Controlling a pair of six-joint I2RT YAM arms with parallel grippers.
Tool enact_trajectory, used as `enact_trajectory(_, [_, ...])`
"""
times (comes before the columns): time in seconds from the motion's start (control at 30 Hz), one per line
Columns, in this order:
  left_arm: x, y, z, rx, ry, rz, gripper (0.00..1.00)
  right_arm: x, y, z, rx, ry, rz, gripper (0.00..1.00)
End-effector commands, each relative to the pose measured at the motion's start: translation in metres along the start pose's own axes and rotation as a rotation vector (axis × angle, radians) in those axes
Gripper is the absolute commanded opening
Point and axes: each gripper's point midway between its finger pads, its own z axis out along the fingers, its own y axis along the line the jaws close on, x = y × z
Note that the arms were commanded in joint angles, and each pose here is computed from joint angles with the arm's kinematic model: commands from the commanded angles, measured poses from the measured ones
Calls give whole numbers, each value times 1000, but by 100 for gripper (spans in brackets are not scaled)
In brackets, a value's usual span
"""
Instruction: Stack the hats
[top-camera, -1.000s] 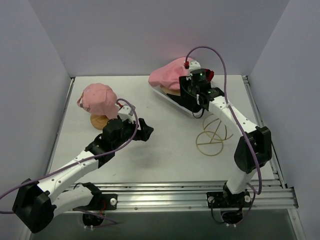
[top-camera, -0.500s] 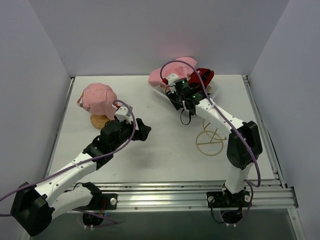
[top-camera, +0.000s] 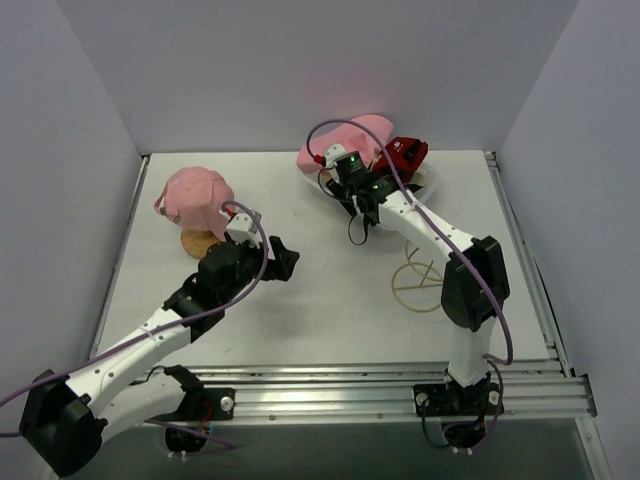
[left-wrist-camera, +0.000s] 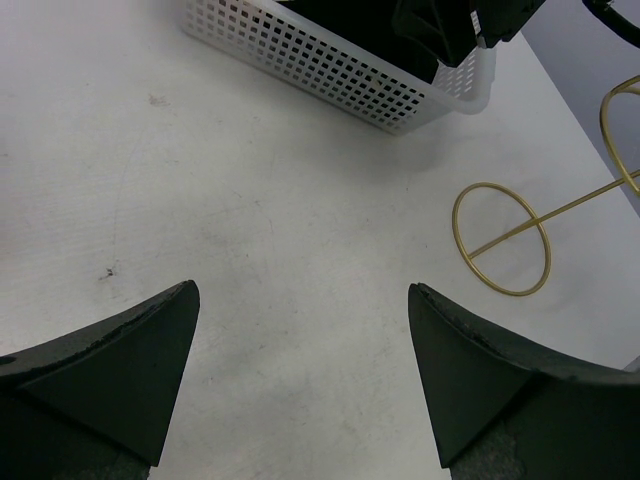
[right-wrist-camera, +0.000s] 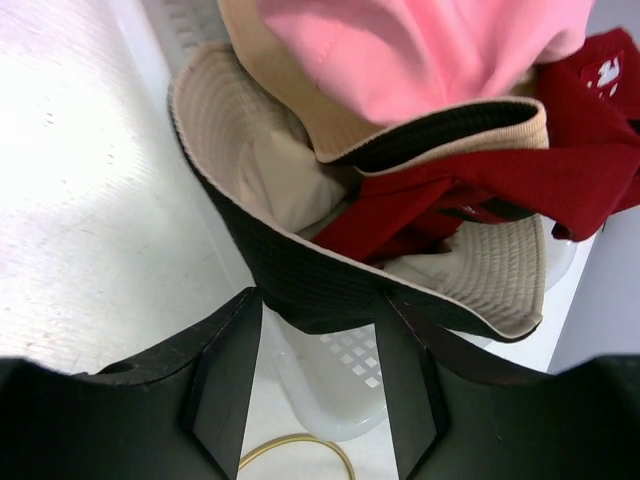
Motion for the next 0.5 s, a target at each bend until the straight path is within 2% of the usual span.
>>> enact_trajectory(0.0, [-19,-7,-4,16,-66,8,94,-43,-19,-45,27,-121,12,45])
enact_trajectory(0.07, [-20,-6,-4,12,-66,8,94,-46,-15,-48,0,-137,-3,47])
enact_trajectory(0.23, [-18,-2,-2,-10,-64,15,94,-31,-12,-39,7,-68,-63,48])
enact_trajectory(0.37, [-16,-1,1,-13,-50,17,94,-27,-11,-30,-3,-63,-84,49])
enact_trajectory(0.47, [-16,-1,0,-14,-51,16,94,-14,-12,-11,1,2,-105,49])
